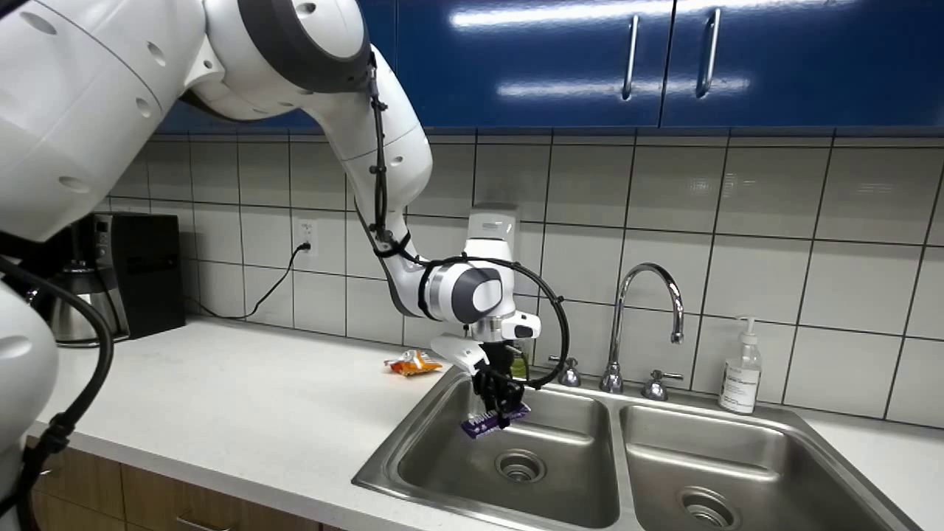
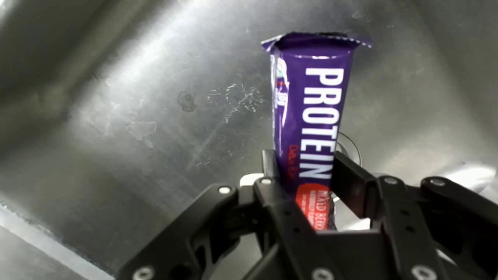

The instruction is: Take the protein bar out of the sink and place it on the counter to the left of the sink

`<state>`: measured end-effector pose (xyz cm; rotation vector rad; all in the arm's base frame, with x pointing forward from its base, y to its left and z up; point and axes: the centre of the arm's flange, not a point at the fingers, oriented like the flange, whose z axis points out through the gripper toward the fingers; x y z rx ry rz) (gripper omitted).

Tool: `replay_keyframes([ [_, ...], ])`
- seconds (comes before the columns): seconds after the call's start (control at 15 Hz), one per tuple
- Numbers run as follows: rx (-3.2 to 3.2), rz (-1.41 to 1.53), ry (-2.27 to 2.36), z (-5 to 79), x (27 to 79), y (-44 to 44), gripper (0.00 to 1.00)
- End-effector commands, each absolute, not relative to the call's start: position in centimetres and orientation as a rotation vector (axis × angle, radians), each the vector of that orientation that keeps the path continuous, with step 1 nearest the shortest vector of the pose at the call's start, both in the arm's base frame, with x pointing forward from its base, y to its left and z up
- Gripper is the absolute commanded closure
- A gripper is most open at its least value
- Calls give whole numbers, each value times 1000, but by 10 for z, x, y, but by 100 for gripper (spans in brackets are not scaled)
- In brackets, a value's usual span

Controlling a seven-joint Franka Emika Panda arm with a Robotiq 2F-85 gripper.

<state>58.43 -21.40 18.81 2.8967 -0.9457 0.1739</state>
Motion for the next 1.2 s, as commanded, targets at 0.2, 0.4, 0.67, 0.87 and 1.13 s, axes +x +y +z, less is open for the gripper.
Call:
replay_keyframes([
  [0.2, 2990, 151, -428, 240, 530, -156, 87],
  [0.4, 3006, 136, -187, 245, 515, -119, 87],
  [0.67, 3009, 120, 130, 240, 501, -66, 87],
  [0.87, 2994, 119, 362, 230, 494, -32, 87],
  [1.13, 2978, 113, 567, 213, 482, 3, 87],
])
